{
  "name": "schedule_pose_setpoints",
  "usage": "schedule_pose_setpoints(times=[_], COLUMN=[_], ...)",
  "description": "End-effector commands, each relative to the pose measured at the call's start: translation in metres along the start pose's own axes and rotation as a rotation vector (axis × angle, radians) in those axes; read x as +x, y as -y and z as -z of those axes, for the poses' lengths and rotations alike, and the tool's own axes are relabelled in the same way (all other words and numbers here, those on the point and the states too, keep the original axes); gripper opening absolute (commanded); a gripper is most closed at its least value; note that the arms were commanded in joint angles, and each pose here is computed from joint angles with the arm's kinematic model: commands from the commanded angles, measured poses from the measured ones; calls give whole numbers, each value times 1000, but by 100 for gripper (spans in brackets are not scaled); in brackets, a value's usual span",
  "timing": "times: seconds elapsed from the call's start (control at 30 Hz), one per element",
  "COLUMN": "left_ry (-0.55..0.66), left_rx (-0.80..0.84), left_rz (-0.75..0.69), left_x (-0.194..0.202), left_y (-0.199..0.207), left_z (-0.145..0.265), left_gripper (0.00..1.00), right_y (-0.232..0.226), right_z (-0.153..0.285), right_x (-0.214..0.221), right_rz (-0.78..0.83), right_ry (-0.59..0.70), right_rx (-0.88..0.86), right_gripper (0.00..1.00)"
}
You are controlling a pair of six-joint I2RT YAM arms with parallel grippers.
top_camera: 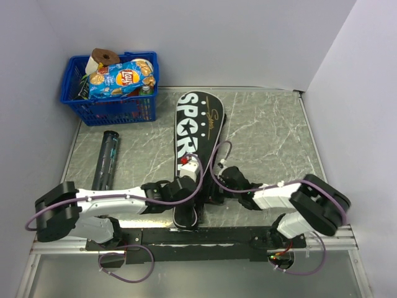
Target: Pack up the badminton gear
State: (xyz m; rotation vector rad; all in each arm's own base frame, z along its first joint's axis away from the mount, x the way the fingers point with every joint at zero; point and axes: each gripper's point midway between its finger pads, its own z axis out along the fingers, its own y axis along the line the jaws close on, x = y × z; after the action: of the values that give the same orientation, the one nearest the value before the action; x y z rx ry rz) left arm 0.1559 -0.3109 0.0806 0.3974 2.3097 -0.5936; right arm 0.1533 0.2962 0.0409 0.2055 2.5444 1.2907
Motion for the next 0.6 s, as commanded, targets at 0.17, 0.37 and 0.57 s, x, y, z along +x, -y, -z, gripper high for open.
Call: schedule_pose_setpoints(times=[0.17,0.37,0.57], left_ry=[48,58,86], left_rx=[143,126,146], left_rz=[128,125,136], left_x=[-11,-12,-20], left_y=[18,11,13], left_z=[14,13,13], left_gripper=[1,1,1], right_y=[-65,-41,-24], right_z=[-6,11,37], right_x=[-6,-13,-19], right_rz=[101,157,220], right_ry=[-15,64,125], right_rx=[-235,-105,6], right_gripper=[50,57,58])
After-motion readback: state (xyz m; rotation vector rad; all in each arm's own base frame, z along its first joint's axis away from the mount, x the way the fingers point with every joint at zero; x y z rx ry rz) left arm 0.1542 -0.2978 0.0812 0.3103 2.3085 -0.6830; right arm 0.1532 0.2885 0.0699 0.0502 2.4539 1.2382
